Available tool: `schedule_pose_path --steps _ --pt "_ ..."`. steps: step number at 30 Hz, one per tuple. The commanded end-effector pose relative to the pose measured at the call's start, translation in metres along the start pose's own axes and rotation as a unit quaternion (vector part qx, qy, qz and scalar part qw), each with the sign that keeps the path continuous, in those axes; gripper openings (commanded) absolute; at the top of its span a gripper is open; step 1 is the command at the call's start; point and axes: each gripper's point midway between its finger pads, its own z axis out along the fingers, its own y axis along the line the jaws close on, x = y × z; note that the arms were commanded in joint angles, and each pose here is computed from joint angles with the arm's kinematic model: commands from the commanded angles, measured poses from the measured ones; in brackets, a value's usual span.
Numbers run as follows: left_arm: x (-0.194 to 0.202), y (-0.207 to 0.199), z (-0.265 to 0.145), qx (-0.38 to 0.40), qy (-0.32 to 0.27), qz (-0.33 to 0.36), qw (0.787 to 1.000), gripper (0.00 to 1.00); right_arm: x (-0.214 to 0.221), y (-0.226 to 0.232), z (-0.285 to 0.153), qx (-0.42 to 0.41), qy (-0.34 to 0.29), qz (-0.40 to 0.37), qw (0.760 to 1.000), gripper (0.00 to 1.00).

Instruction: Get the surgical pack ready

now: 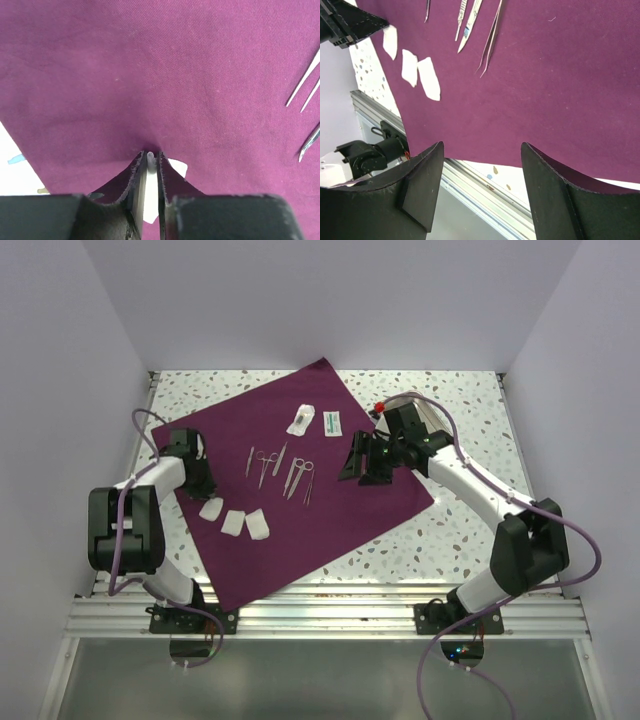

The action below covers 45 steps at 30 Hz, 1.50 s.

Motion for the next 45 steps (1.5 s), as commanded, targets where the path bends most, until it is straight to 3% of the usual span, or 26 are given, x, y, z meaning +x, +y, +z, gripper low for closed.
schedule_pose_path --steps 1,7,15,20,24,33,45 --pt "-0.022 -0.002 -0.013 -0.01 -0.029 0.001 1.0 0.16 -0.002 0.005 -0.001 -0.01 -0.001 -0.013 1.0 0.67" --pt "-0.028 -0.009 -0.048 0.002 -0.036 -0.017 0.999 0.15 -0.004 0.006 -0.002 -0.01 -0.003 -0.014 1.0 0.67" --pt "0.009 -0.021 -0.074 0.039 0.0 -0.058 0.998 0.14 -0.004 0.007 0.001 -0.016 -0.001 -0.012 1.0 0.67" --pt "0.03 -0.029 -0.084 0.058 0.027 -0.063 0.996 0.14 -0.004 0.007 0.002 -0.017 0.0 -0.009 1.0 0.67" --pt "0.028 -0.03 -0.095 0.054 0.026 -0.058 0.996 0.06 -0.003 0.006 0.003 -0.016 0.001 -0.01 1.0 0.67" --pt "0.036 -0.032 -0.122 0.061 0.026 -0.062 0.996 0.07 -0.004 0.006 0.004 -0.017 0.003 -0.008 1.0 0.67" --pt "0.051 -0.042 -0.095 0.084 0.073 -0.071 0.991 0.08 -0.004 0.005 0.006 -0.015 0.004 -0.004 1.0 0.67"
